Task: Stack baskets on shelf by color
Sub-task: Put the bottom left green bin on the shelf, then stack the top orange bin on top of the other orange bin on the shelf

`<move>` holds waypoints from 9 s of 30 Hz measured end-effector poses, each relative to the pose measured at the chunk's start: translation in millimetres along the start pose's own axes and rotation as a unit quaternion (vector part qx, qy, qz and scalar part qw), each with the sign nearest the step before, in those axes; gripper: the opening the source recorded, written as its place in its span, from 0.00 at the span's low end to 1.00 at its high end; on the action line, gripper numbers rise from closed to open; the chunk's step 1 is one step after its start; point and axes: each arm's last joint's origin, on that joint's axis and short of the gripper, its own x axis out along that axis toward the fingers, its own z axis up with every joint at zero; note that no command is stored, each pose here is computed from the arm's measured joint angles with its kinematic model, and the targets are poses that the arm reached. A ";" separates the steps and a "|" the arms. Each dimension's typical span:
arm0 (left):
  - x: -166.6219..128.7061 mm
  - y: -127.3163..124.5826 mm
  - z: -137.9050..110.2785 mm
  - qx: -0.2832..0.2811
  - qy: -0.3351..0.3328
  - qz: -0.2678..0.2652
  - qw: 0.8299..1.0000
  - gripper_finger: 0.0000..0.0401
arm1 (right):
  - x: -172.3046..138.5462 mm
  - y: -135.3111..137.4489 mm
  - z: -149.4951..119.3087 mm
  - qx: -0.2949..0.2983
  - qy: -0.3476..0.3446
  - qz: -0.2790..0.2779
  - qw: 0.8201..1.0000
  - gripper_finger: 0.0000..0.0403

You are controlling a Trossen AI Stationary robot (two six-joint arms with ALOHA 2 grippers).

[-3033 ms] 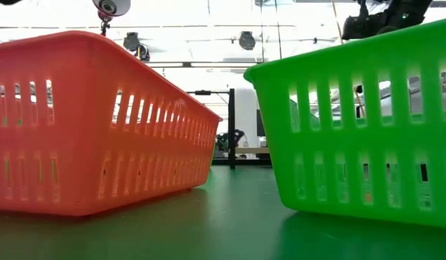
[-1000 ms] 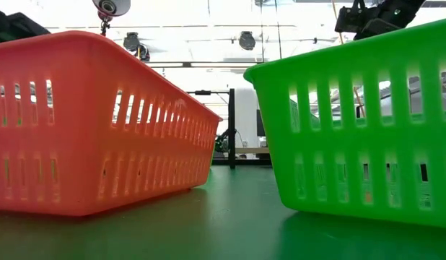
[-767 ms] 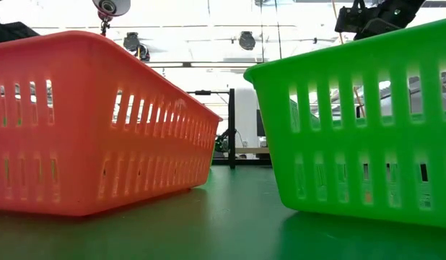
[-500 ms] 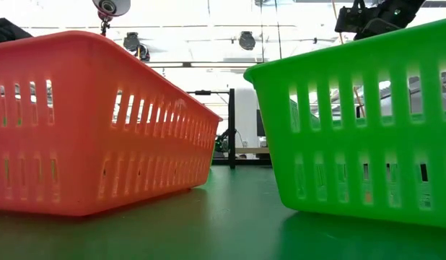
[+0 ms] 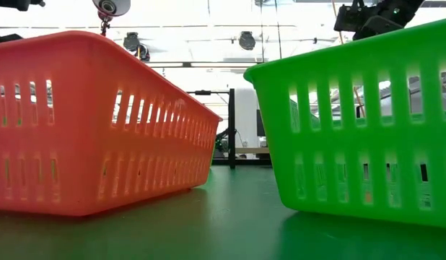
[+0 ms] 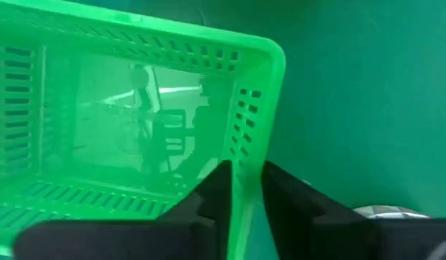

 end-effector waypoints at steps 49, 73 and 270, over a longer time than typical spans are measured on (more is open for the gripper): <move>-109.8 74.2 97.7 0.062 -0.116 0.332 0.934 0.01 | 81.9 180.9 162.0 -0.153 -0.285 0.032 0.946 0.26; -98.5 83.9 108.5 0.080 -0.098 0.339 0.932 0.02 | 98.4 160.6 160.6 -0.097 -0.221 0.085 0.967 0.23; -95.5 114.2 90.0 0.064 -0.108 0.283 0.951 0.30 | 27.0 4.1 8.7 -0.140 -0.219 0.013 0.966 0.25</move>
